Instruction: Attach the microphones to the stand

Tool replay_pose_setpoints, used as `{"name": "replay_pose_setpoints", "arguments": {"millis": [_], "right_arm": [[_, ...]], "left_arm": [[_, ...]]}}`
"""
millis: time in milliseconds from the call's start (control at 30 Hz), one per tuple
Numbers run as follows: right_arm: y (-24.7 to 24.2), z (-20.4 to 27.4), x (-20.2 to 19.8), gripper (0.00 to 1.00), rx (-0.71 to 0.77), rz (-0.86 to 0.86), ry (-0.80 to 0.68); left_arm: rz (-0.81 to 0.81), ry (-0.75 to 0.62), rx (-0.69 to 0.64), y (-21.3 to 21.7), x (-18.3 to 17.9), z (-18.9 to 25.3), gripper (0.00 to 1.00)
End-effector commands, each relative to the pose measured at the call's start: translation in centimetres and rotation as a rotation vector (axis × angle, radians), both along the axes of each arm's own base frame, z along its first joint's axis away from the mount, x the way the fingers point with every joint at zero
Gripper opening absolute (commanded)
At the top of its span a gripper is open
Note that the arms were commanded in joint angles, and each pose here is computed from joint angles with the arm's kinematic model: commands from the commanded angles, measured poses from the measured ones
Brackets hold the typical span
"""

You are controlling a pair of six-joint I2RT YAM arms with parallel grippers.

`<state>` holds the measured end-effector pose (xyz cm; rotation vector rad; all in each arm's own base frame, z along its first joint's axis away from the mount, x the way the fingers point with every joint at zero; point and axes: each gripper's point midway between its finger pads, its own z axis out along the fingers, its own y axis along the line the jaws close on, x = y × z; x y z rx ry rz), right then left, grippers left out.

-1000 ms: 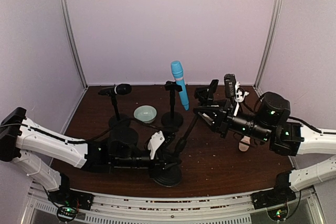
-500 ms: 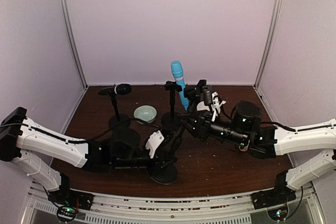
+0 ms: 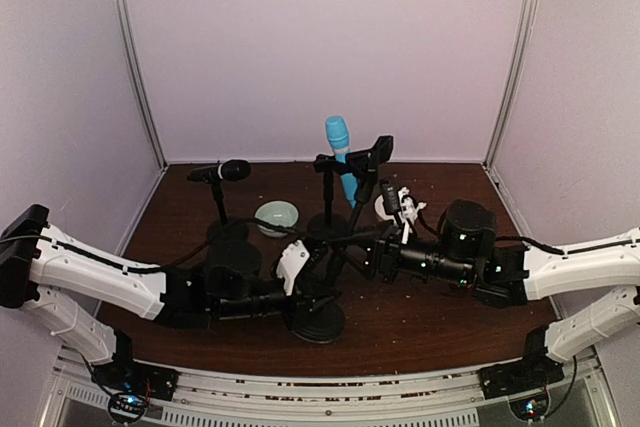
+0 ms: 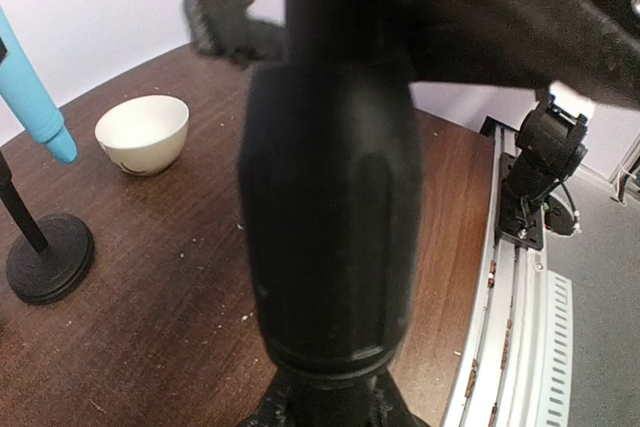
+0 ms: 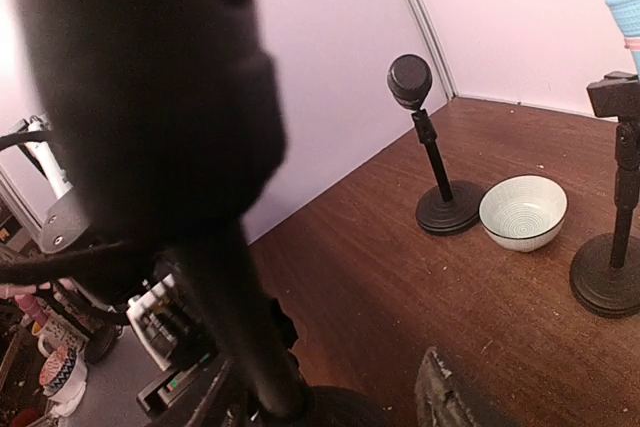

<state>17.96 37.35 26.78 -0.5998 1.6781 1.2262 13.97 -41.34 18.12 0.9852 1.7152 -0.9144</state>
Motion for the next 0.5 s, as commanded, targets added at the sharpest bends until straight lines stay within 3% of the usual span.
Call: {"name": "replay_pose_setpoints", "arguments": {"millis": [0, 167, 467], "right_arm": [[-2.5, 1.4, -1.1, 0.61, -0.060, -0.010, -0.100], [-4.9, 3.1, -2.2, 0.70, -0.098, -0.012, -0.166], [-12.1, 11.4, 0.9, 0.79, -0.009, -0.344, -0.266]], "left_arm": [[0.046, -0.060, -0.161, 0.3, 0.9, 4.4, 0.00], [0.042, -0.062, -0.086, 0.6, 0.9, 2.1, 0.00], [-0.016, -0.083, 0.018, 0.6, 0.0, -0.9, 0.00]]}}
